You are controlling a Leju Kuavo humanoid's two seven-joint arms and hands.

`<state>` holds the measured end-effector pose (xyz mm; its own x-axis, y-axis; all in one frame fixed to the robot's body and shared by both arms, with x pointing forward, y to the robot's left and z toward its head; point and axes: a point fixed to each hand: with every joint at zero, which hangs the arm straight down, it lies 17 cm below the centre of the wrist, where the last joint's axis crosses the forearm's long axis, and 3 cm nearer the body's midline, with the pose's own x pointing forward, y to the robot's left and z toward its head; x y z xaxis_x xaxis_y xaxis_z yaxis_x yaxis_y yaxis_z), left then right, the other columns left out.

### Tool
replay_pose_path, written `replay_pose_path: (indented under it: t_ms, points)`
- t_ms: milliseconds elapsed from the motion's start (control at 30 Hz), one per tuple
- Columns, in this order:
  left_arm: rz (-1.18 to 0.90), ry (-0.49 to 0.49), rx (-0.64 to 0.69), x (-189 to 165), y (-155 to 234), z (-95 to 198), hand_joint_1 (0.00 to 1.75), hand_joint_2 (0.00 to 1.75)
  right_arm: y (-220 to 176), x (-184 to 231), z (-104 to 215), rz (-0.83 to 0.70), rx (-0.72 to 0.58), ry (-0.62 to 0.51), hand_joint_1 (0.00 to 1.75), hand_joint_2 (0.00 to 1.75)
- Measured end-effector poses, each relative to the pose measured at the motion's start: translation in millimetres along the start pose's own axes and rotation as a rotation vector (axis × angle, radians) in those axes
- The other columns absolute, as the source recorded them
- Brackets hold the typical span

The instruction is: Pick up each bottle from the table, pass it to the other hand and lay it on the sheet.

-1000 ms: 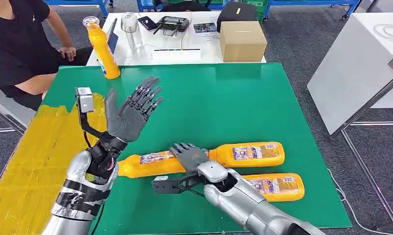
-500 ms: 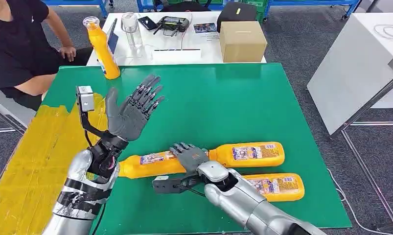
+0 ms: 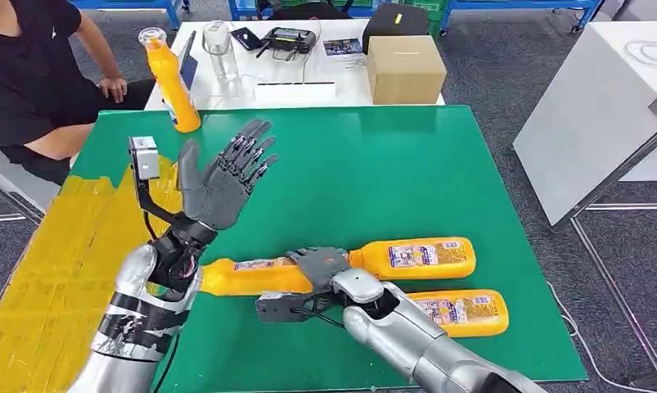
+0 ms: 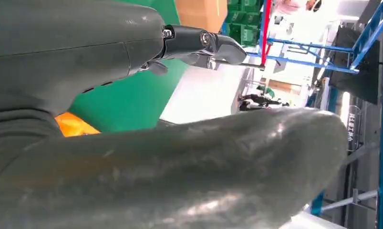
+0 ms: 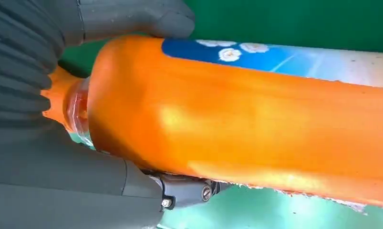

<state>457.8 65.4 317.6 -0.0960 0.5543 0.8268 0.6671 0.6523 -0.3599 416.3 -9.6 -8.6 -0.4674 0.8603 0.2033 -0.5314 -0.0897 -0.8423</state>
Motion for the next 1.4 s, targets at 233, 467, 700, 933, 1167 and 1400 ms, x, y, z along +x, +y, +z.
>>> replay_pose_path:
  t_ms: [233, 467, 700, 933, 1167, 1400]
  points:
    - [0.007, -0.002, -0.006, 1, -2, -4, 0.00, 0.00, 1, -2, 0, 0.014, -0.003, 0.005, 1.75, 1.75]
    - [0.017, -0.006, -0.009, 1, -4, -6, 0.00, 0.00, 2, -4, -1, 0.021, -0.001, 0.009, 1.75, 1.75]
    - [0.011, -0.013, 0.003, 1, -1, -8, 0.00, 0.00, 4, -6, -1, 0.024, 0.000, 0.011, 1.75, 1.75]
    - [-0.289, -0.174, 0.254, 43, 47, -9, 0.00, 0.00, 1, 0, -2, -0.010, -0.037, 0.006, 1.75, 1.75]
    - [-0.513, -0.399, 0.619, 136, 130, 25, 0.00, 0.00, -7, 13, -6, -0.086, -0.064, -0.007, 1.75, 1.75]
    - [-0.568, -0.415, 0.749, 157, 181, 51, 0.00, 0.00, -11, 26, -7, -0.145, -0.065, -0.017, 1.75, 1.75]
